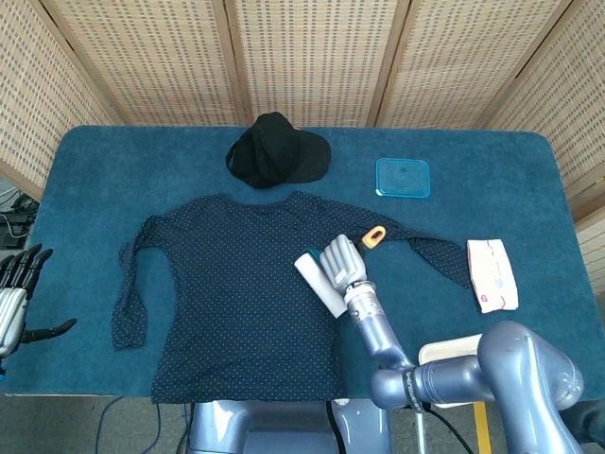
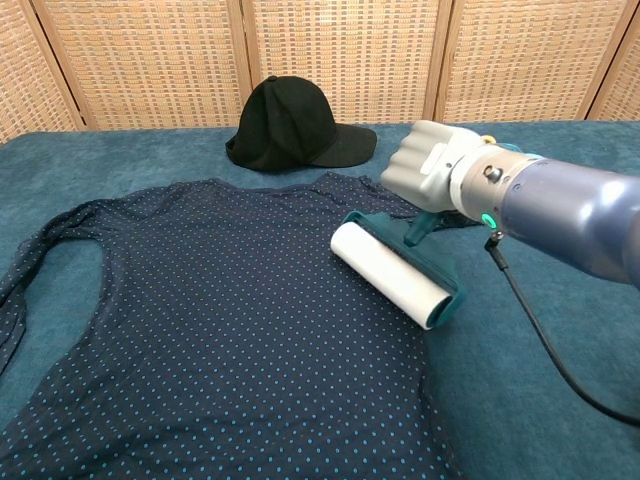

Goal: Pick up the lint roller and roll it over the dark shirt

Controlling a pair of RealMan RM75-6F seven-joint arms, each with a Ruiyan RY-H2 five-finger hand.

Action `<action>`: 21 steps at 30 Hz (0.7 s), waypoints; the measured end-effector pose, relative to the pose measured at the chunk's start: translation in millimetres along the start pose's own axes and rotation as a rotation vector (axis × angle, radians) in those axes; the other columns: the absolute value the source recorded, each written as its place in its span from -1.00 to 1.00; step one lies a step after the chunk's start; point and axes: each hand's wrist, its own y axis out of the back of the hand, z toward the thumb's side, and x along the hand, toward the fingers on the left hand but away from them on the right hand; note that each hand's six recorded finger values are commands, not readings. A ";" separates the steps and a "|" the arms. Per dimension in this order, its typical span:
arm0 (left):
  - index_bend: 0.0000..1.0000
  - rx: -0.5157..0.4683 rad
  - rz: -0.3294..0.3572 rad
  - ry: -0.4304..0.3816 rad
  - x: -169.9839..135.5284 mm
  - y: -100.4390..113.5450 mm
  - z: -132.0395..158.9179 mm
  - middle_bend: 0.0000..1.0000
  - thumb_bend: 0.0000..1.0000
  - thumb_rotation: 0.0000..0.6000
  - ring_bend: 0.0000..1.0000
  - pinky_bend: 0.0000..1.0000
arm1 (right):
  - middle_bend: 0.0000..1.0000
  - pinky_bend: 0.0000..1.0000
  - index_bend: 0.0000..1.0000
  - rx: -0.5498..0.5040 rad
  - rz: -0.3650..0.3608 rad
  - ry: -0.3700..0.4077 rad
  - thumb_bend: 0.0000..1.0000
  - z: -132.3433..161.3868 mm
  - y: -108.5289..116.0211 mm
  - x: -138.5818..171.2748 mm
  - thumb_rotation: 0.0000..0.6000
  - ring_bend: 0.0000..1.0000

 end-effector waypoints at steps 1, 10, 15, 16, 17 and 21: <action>-1.00 0.000 0.000 0.001 0.1 0.0 -0.1 -1.00 -1.00 1.00 -1.00 -1.00 | 1.00 1.00 0.46 -0.002 0.004 -0.002 0.60 -1.6 -1.4 -0.4 1.00 1.00; -1.00 -0.001 -0.003 0.004 1.0 -0.5 -1.3 -1.00 -1.00 1.00 -1.00 -1.00 | 1.00 1.00 0.46 0.005 0.000 0.039 0.60 20.4 7.4 3.3 1.00 1.00; -1.00 -0.002 -0.004 0.004 1.2 -0.8 -1.8 -1.00 -1.00 1.00 -1.00 -1.00 | 1.00 1.00 0.46 0.004 -0.026 0.082 0.60 45.5 23.8 8.5 1.00 1.00; -1.00 -0.003 -0.004 0.004 1.4 -0.7 -2.0 -1.00 -1.00 1.00 -1.00 -1.00 | 1.00 1.00 0.46 0.005 -0.039 0.101 0.60 54.5 29.8 11.2 1.00 1.00; -1.00 -0.002 -0.004 0.004 1.5 -0.8 -2.2 -1.00 -1.00 1.00 -1.00 -1.00 | 1.00 1.00 0.46 0.006 -0.049 0.117 0.60 62.3 34.5 13.9 1.00 1.00; -1.00 -0.001 -0.008 0.005 2.1 -1.6 -2.4 -1.00 -1.00 1.00 -1.00 -1.00 | 1.00 1.00 0.45 0.034 -0.083 0.164 0.60 89.5 50.2 24.3 1.00 1.00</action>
